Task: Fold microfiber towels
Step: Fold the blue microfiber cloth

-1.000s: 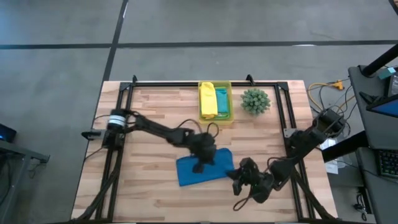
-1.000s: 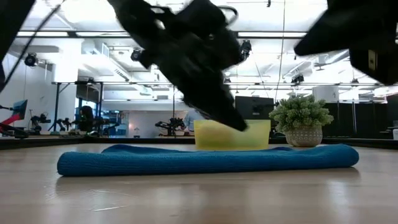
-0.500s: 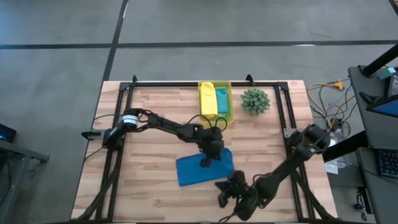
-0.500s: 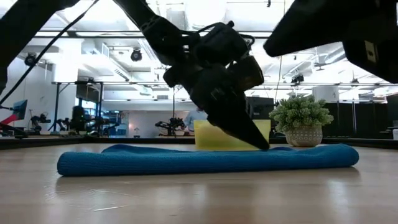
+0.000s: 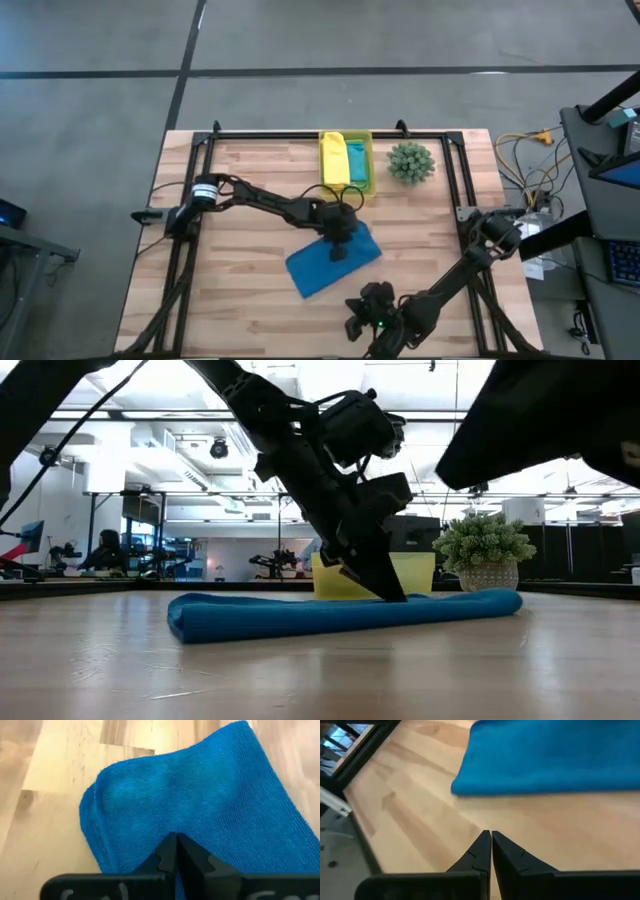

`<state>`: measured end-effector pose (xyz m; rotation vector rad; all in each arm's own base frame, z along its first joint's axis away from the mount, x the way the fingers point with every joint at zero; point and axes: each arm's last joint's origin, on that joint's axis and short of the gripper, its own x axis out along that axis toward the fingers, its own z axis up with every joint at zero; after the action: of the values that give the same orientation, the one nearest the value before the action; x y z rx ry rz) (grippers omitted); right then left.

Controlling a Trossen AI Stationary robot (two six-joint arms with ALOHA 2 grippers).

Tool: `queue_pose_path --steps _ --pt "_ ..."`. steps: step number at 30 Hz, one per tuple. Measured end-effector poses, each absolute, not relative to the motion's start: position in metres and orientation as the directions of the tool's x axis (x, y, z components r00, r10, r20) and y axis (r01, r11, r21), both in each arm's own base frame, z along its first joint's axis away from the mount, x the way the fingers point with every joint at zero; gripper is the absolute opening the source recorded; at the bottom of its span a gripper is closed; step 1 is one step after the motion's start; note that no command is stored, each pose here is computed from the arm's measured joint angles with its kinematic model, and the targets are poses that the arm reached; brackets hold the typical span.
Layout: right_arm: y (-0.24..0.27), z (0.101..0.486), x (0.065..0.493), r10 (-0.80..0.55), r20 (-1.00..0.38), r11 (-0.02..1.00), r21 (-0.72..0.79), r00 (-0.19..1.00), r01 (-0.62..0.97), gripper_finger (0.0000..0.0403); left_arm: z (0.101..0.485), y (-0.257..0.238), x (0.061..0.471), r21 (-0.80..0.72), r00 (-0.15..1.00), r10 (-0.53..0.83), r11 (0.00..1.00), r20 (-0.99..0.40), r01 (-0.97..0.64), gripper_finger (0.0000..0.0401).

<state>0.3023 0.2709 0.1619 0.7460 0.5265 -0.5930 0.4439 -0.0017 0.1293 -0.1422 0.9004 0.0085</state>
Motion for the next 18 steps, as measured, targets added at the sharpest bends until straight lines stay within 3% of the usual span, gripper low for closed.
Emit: queue_pose_path --steps 5,11,18 --pt "0.259 0.161 0.311 -0.354 -0.608 0.609 0.427 0.711 0.669 0.0008 0.146 -0.001 0.440 -0.086 0.647 -0.039 0.995 -0.762 -0.041 0.0000" --pt "0.252 0.161 0.316 -0.413 -0.559 0.604 0.423 0.719 0.675 0.0008 0.194 0.004 0.425 -0.041 0.712 -0.076 0.997 -0.698 0.066 0.0000" --pt "0.218 0.131 0.314 -0.465 -0.622 0.515 0.388 0.629 0.764 0.0008 0.177 -0.001 0.373 -0.148 0.619 -0.218 0.976 -0.755 0.162 0.0000"
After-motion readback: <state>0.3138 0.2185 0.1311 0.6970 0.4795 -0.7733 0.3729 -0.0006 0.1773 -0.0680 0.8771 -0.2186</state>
